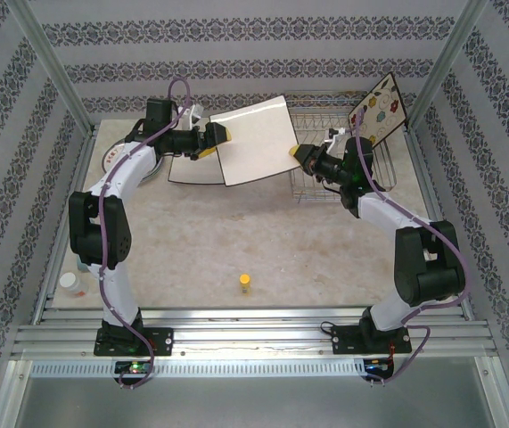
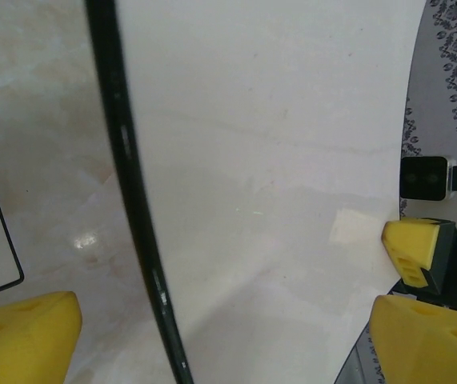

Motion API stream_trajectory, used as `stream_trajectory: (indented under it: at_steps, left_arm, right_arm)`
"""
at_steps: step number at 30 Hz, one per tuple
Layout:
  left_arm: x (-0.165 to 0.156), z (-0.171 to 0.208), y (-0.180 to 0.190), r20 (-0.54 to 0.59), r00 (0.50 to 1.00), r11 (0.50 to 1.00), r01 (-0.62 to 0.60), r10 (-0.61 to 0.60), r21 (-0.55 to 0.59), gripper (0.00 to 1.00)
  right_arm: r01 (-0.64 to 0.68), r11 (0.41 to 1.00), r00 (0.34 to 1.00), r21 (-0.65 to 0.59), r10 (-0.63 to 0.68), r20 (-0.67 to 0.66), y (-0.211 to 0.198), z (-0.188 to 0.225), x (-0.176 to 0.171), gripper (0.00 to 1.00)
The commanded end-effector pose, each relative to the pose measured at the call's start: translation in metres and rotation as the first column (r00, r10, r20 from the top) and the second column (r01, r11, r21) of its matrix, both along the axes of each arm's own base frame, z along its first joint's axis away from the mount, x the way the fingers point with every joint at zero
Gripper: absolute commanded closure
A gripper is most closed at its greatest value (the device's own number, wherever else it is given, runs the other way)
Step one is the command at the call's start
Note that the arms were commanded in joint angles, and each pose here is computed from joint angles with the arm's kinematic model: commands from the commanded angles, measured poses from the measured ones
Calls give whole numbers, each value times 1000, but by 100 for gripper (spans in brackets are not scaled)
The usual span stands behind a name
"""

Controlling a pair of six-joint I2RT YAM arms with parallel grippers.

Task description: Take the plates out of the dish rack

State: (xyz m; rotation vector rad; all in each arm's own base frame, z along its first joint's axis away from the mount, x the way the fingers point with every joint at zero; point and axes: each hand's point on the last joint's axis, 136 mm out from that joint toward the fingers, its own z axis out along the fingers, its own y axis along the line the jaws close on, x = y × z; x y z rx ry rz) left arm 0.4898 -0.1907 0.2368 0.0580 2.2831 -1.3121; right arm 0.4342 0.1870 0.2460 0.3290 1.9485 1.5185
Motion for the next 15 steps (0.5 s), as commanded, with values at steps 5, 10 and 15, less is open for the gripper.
stream_trajectory:
  at_steps: [5, 10, 15]
  left_arm:
    - [4, 17, -7, 59, 998, 997, 18, -13, -80, 21]
    - [5, 19, -9, 66, 998, 994, 18, -11, -106, 29]
    - [4, 19, -9, 65, 998, 993, 17, -10, -114, 41]
  right_arm:
    - [-51, 997, 966, 65, 32, 255, 11, 79, -2, 100]
    - [-57, 994, 961, 97, 29, 275, 16, 83, 1, 100]
    - [-79, 986, 962, 145, 37, 271, 24, 80, 6, 100]
